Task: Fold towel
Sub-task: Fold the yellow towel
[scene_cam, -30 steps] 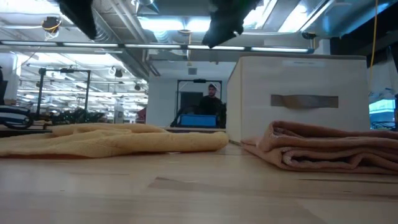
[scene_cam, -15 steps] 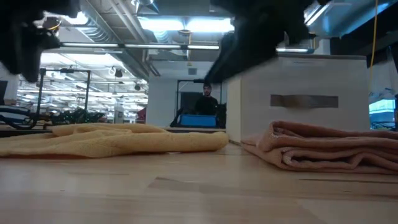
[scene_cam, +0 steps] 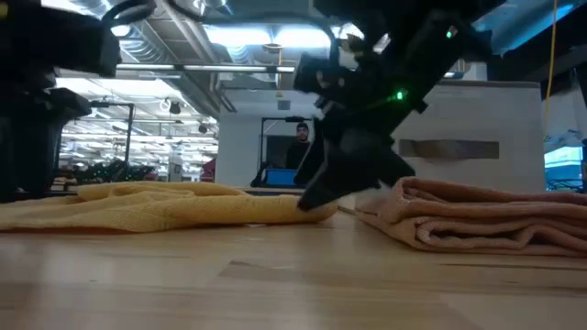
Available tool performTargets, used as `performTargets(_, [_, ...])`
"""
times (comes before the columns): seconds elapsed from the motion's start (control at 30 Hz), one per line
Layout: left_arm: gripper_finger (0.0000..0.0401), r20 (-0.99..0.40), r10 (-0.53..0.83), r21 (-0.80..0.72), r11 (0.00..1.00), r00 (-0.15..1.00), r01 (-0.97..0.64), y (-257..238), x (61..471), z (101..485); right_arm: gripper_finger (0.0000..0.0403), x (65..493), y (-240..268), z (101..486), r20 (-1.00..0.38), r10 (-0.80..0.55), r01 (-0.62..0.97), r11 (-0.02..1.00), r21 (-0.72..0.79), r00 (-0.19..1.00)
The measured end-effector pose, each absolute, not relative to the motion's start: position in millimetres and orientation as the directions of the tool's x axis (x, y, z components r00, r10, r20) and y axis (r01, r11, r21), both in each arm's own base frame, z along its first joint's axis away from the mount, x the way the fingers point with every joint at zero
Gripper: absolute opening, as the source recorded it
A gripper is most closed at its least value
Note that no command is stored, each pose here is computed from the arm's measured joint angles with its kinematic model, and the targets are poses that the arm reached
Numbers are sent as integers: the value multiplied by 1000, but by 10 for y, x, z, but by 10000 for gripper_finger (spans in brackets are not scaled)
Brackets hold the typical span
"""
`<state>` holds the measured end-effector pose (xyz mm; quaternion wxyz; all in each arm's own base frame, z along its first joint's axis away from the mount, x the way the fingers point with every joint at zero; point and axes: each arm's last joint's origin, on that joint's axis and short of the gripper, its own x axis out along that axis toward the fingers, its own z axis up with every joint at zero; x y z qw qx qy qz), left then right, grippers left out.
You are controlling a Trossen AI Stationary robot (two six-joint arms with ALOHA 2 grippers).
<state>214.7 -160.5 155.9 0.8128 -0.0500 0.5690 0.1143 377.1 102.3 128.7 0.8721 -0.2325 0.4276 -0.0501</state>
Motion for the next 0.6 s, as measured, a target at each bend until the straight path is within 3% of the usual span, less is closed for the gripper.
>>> performTargets(0.13, [166, -926, 188, 109, 963, 327, -245, -1601, 2170, 1477, 261, 3787, 1044, 1185, -741, -258, -199, 861, -467, 620])
performTargets(0.37, [166, -912, 227, 145, 957, 341, -250, -1596, 2179, 1452, 261, 3920, 1005, 1161, -662, -306, -170, 816, -553, 685])
performTargets(0.6, [166, -908, 234, 155, 958, 347, -243, -1593, 2182, 1453, 242, 4313, 709, 1691, -520, -396, 107, 859, -500, 757])
